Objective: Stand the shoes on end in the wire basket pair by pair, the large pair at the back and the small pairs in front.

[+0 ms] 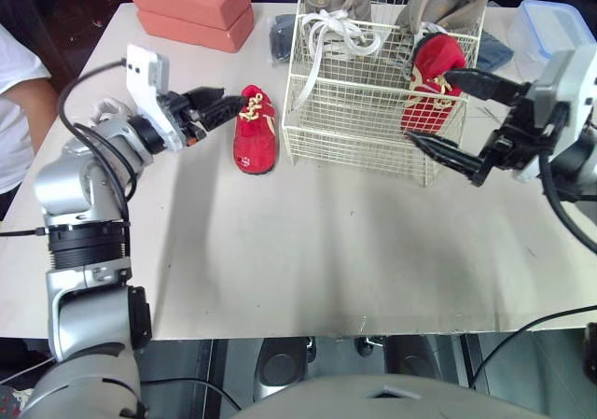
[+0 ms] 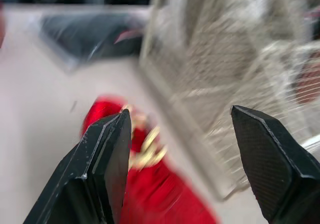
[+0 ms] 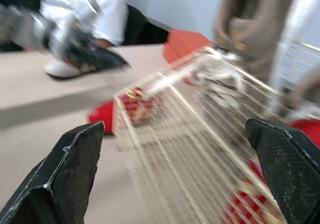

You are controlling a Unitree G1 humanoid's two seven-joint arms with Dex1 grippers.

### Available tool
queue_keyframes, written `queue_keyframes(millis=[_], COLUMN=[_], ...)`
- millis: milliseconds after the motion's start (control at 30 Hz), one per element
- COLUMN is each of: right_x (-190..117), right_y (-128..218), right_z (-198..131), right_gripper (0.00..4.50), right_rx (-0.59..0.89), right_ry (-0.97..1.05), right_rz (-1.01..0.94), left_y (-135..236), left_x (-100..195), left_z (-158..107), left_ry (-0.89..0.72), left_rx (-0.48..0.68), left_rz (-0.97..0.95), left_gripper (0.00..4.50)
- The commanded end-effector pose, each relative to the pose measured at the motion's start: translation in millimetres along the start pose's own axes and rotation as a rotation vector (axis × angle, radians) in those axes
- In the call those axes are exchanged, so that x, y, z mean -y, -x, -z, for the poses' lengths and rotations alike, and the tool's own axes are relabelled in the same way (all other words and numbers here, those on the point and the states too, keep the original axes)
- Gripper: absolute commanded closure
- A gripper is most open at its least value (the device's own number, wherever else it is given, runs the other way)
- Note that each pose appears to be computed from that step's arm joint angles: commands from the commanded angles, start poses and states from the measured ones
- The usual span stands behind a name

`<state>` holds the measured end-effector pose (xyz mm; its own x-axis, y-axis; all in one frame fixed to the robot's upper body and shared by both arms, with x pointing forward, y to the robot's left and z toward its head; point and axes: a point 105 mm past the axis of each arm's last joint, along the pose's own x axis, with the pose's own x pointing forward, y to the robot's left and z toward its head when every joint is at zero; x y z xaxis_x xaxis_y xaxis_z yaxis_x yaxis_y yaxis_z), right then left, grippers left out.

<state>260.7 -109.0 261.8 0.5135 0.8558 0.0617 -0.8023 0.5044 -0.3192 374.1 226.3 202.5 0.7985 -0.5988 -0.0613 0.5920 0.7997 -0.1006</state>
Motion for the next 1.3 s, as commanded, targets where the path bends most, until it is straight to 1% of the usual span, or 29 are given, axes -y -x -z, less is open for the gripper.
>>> queue_keyframes(millis=[33,100,167,200,333,400,467,600,667,767,900,1000,1233,1300], right_x=[-23,-25,-24,-24,-23,-23,-22,-21,-21,-21,-20,-20,-20,-20], right_y=[-6,-6,-7,-6,-5,-5,-5,-6,-7,-7,-8,-9,-10,-10], right_z=[-4,2,7,9,10,10,11,10,10,10,11,11,11,11], right_gripper=[0.02,0.02,0.02,0.02,0.02,0.02,0.02,0.02,0.02,0.02,0.02,0.02,0.02,0.02], right_rx=[0.025,-0.006,-0.030,-0.038,-0.043,-0.043,-0.043,-0.040,-0.039,-0.038,-0.036,-0.035,-0.030,-0.029], right_ry=[-0.001,-0.001,0.019,0.024,0.027,0.032,0.034,0.036,0.038,0.039,0.038,0.035,0.032,0.031], right_rz=[-0.095,-0.102,-0.088,-0.087,-0.075,-0.068,-0.063,-0.059,-0.058,-0.057,-0.049,-0.048,-0.043,-0.042], left_y=[-4,-8,-13,-14,-17,-17,-18,-17,-16,-14,-9,-4,2,2], left_x=[-14,-21,-24,-25,-33,-36,-35,-37,-43,-44,-36,-32,-30,-30], left_z=[15,21,20,19,10,11,11,7,7,14,16,21,29,31], left_ry=[0.012,0.046,0.094,0.095,0.180,0.235,0.315,0.382,0.426,0.440,0.477,0.496,0.437,0.433], left_rx=[-0.010,0.000,0.026,0.030,0.089,0.097,0.107,0.083,0.057,-0.031,-0.112,-0.182,-0.319,-0.341], left_rz=[-0.069,-0.101,-0.107,-0.112,-0.126,-0.126,-0.087,-0.041,-0.049,-0.032,0.065,0.116,0.154,0.154], left_gripper=[1.02,1.02,1.02,1.02,1.02,1.02,1.02,1.02,1.02,1.02,1.02,1.02,1.02,1.02])
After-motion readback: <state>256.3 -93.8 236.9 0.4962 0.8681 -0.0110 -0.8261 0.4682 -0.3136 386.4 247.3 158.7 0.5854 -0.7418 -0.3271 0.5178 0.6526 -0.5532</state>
